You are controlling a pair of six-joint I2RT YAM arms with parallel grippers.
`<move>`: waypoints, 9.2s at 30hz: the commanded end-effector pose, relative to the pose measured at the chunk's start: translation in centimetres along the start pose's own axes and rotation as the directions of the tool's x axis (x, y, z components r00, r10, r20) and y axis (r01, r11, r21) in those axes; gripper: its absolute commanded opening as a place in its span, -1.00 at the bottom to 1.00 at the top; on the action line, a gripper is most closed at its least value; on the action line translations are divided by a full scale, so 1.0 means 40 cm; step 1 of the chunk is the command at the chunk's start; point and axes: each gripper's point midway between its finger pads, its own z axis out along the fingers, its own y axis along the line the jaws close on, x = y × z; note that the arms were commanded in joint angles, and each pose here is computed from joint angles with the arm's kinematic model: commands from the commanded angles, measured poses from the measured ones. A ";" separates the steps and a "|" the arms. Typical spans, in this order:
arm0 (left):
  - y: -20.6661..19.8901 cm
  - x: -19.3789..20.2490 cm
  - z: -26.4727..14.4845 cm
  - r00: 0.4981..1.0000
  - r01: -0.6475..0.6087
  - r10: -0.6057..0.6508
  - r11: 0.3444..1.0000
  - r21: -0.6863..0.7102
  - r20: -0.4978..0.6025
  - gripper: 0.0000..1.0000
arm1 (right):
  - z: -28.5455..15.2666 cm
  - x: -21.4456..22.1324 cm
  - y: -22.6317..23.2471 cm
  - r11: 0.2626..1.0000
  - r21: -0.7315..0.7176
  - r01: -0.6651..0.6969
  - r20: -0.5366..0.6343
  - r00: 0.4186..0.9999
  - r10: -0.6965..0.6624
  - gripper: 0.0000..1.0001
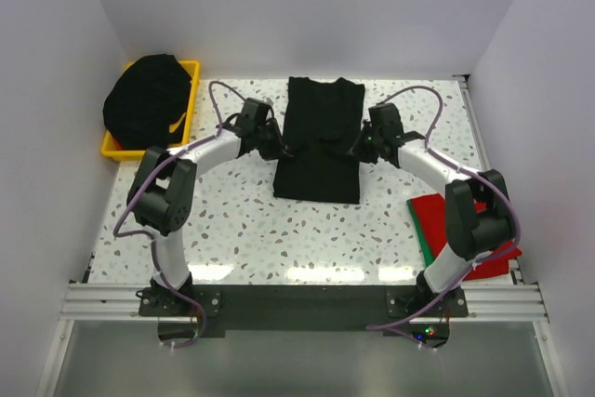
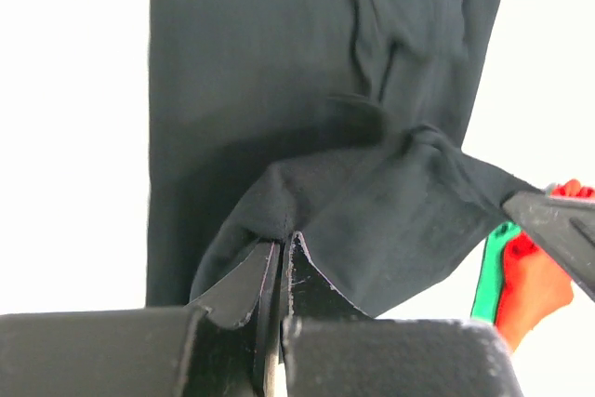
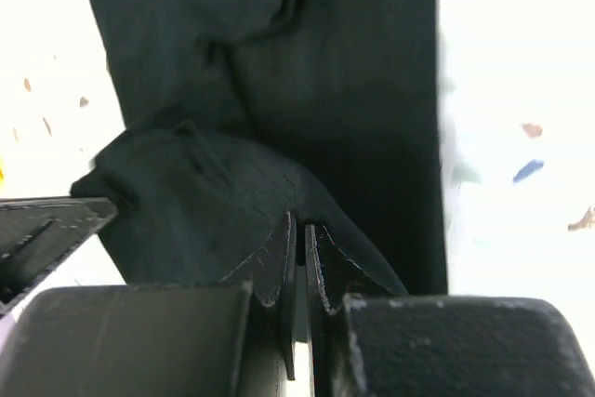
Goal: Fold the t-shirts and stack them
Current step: Fold the tshirt
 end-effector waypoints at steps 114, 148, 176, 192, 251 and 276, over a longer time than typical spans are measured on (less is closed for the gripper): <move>0.141 -0.174 0.184 0.999 0.010 -0.006 0.992 -0.124 0.032 -0.91 | 0.364 -0.041 -0.035 0.982 -0.183 0.036 -0.268 0.960 -0.085 -0.23; 0.193 -0.012 0.012 0.995 0.079 -0.071 0.990 -0.118 0.073 -0.91 | 0.268 0.142 -0.029 0.981 -0.165 0.101 -0.320 0.935 -0.150 -0.25; 0.197 -0.010 0.011 0.992 0.087 -0.074 0.988 -0.124 0.101 -0.89 | 0.191 0.275 0.027 0.968 -0.205 0.145 -0.344 0.915 -0.210 -0.25; 0.275 0.032 0.027 0.991 0.125 -0.111 0.967 -0.220 0.077 -0.89 | 0.161 0.248 0.041 0.964 -0.254 0.081 -0.349 0.922 -0.169 -0.24; 0.260 0.255 -0.272 0.999 -0.027 0.028 0.999 0.040 -0.018 -0.12 | -0.187 0.394 -0.120 0.982 -0.191 0.003 -0.264 0.963 -0.055 -0.07; 0.263 0.298 -0.277 1.000 0.002 -0.002 0.994 0.107 0.005 -0.03 | -0.171 0.469 -0.115 0.977 -0.196 -0.082 -0.241 0.970 0.034 -0.05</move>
